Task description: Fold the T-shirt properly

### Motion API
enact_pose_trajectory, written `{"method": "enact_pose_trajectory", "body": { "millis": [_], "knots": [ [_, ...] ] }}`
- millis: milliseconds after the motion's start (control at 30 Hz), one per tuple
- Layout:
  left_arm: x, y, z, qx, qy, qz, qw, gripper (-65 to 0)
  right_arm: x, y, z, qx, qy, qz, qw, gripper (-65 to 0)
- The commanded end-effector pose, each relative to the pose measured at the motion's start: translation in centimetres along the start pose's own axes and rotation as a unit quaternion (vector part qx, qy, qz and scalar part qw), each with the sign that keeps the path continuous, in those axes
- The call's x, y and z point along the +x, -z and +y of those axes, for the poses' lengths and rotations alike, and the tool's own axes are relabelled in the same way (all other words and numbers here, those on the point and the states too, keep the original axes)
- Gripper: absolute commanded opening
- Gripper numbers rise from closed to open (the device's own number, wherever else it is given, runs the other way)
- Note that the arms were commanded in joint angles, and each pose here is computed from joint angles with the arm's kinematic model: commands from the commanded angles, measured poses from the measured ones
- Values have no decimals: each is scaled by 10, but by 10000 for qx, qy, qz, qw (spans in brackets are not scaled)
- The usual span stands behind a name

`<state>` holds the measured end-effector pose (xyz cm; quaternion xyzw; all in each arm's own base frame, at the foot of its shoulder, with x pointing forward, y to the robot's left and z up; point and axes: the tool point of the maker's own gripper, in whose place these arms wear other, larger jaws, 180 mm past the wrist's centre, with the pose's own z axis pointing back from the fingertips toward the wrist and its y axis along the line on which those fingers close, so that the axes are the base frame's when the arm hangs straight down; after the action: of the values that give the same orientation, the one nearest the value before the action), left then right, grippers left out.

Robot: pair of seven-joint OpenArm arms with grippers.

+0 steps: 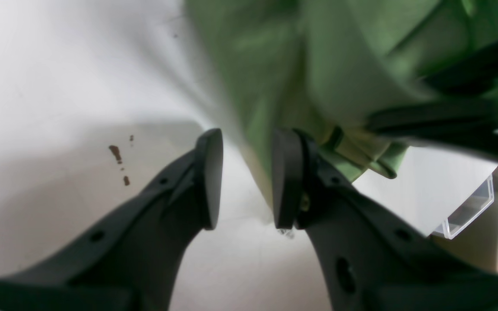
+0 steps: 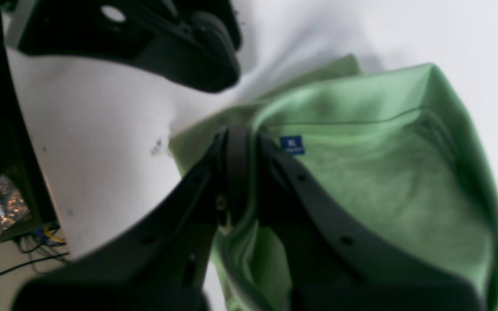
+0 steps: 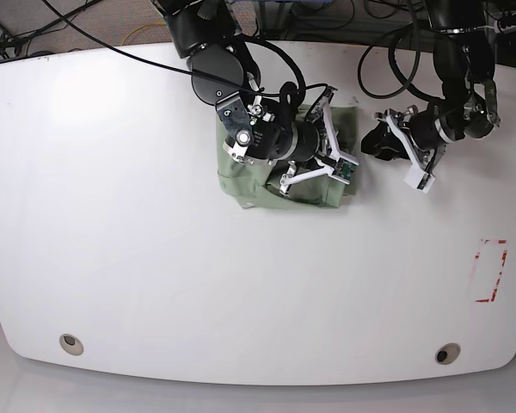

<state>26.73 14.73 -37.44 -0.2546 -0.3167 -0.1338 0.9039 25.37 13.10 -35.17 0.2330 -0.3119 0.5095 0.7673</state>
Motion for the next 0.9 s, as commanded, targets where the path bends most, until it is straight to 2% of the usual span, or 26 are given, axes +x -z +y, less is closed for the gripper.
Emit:
{"method": "enact_pose_trajectory", "body": {
  "millis": [0,167,267,500,700,867],
  "knots": [
    [15,-5,-1,-19,121,-222,9997,-478,15,5,-1,91,20,-260,9996,-555],
    [22,-9,0,27,189,-310,9993,-478,22,3,2,99,-89,-337,9993,-265],
    [34,-24,10,248,295,-486,9981,-478,32,-1,17,173,-357,-440,9982,-160],
    [61,-50,21,607,445,-950,9926,-478,52,-32,29,-44,-598,-936,9938,-151],
    [77,-52,18,587,589,-1113,9903,-478,35,-61,-21,-770,-123,-996,9920,-155],
    [84,-40,-18,244,1090,-1031,9884,-478,9,-90,-65,-1456,396,-965,9838,-233]
  ]
}}
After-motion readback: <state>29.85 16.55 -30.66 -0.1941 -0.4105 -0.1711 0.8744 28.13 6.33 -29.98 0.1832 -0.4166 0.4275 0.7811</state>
